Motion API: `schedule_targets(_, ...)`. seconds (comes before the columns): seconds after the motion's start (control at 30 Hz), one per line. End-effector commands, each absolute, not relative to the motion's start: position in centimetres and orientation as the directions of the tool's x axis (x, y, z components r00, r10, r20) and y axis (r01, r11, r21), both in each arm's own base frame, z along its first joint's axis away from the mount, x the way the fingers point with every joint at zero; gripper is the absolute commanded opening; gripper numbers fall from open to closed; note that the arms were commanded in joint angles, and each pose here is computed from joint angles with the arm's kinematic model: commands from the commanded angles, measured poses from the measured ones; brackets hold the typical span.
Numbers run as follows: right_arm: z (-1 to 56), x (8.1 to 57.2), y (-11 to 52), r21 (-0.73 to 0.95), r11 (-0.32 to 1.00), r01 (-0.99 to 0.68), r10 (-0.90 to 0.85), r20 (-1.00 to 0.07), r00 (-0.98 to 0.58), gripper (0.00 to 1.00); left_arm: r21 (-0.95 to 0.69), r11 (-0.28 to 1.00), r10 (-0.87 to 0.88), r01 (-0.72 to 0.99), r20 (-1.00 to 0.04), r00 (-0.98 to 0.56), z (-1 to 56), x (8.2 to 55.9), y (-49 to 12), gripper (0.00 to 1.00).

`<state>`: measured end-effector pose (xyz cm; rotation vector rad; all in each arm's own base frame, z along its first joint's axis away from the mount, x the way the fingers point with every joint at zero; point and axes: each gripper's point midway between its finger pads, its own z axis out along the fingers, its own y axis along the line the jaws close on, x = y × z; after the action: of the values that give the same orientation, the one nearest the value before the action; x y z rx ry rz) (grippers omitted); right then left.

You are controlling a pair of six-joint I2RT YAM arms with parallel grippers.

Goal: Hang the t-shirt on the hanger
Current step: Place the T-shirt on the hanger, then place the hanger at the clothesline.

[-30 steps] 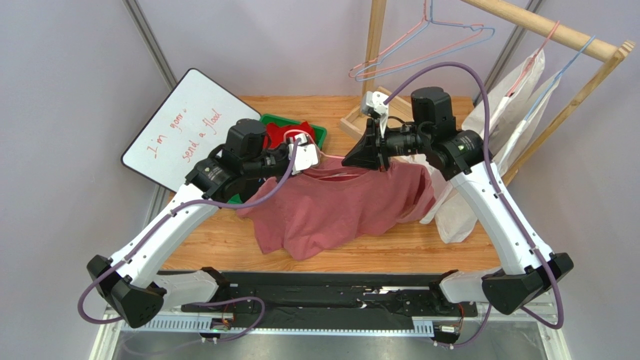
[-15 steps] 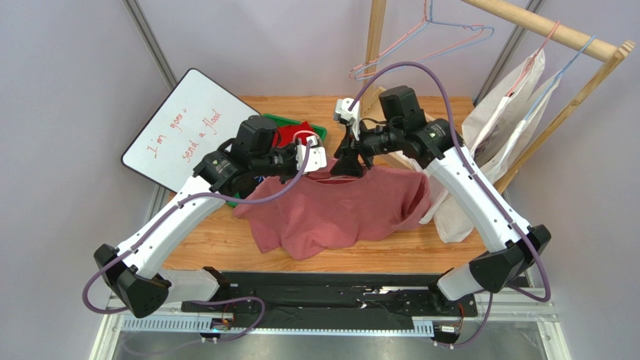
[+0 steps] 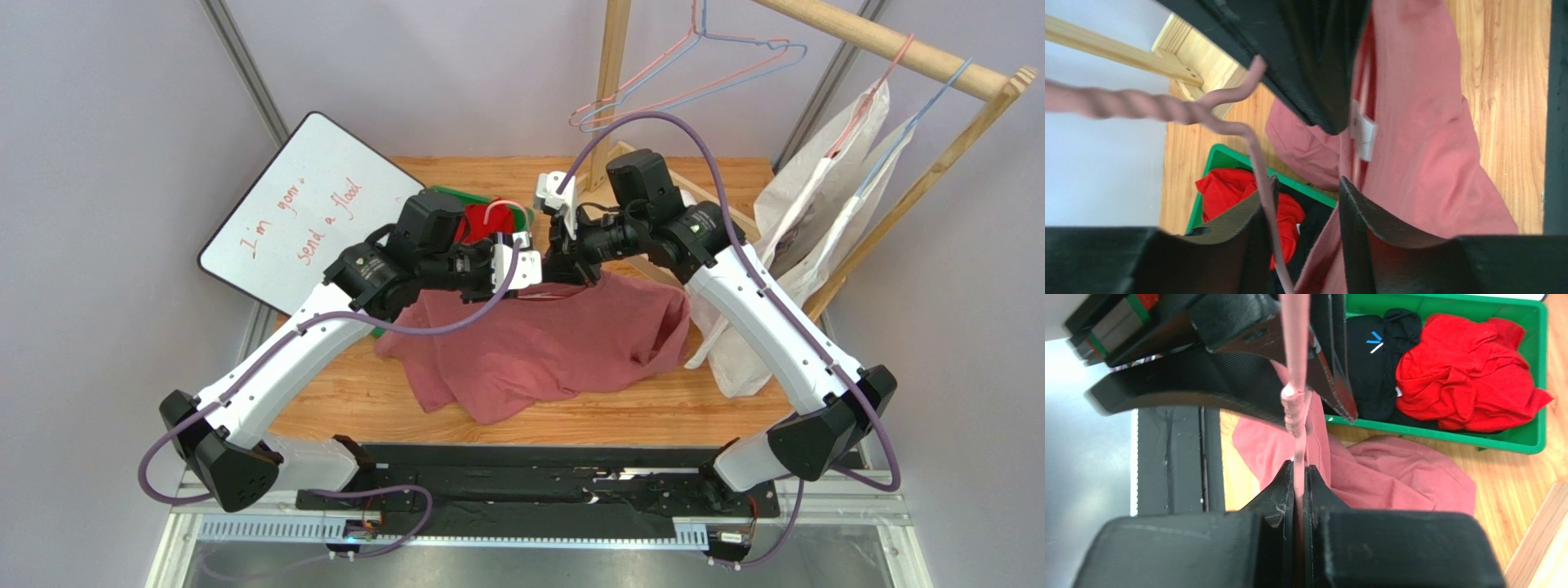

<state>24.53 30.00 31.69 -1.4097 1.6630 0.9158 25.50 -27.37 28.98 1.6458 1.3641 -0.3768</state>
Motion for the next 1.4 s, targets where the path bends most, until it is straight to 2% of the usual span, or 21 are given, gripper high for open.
schedule_targets(0.0,35.0,25.7,30.1,-0.042,0.167,-0.985,-0.358,-0.933,-0.021,0.0,0.471,-0.005,0.576,0.882,-0.72,0.388,29.8,24.3,-27.6,0.58)
schedule_targets(0.13,35.2,26.1,29.7,-0.048,0.185,-0.982,-0.356,-0.934,-0.022,0.0,0.478,-0.06,0.583,0.877,-0.696,0.419,29.1,23.6,-27.2,0.72)
schedule_targets(0.23,34.8,26.8,29.2,-0.038,0.215,-0.976,-0.361,-0.932,-0.044,0.0,0.503,-0.061,0.597,0.862,-0.674,0.436,29.3,23.6,-26.5,0.78)
schedule_targets(0.37,34.9,27.6,27.8,-0.022,0.28,-0.96,-0.358,-0.93,-0.083,0.0,0.583,0.045,0.607,0.811,-0.661,0.441,31.0,24.4,-25.2,0.8)
schedule_targets(0.47,35.4,27.8,26.7,0.014,0.335,-0.942,-0.338,-0.931,-0.134,0.0,0.605,0.16,0.583,0.78,-0.695,0.421,32.7,24.6,-24.3,0.8)
schedule_targets(0.7,37.1,25.7,22.2,0.142,0.513,-0.846,-0.24,-0.923,-0.3,0.0,0.498,0.37,0.474,0.784,-0.827,0.302,35.6,25.0,-23.8,0.79)
schedule_targets(0.9,36.6,21.9,16.8,0.123,0.679,-0.723,-0.21,-0.912,-0.353,0.0,0.461,0.364,0.41,0.809,-0.859,0.305,36.7,24.5,-24.7,0.79)
schedule_targets(1.0,35.3,22.1,13.0,0.107,0.842,-0.529,-0.172,-0.876,-0.451,0.0,0.434,0.358,0.388,0.827,-0.875,0.291,36.8,24.3,-25.3,0.79)
schedule_targets(1.13,35.6,23.1,9.7,0.129,0.953,-0.275,-0.031,-0.86,-0.509,0.0,0.398,0.346,0.364,0.85,-0.892,0.27,36.7,23.9,-25.8,0.79)
schedule_targets(1.37,40.7,26.1,5.9,0.174,0.984,0.03,0.172,-0.911,-0.375,0.0,0.39,0.348,0.348,0.852,-0.898,0.269,37.3,23.3,-25.4,0.79)
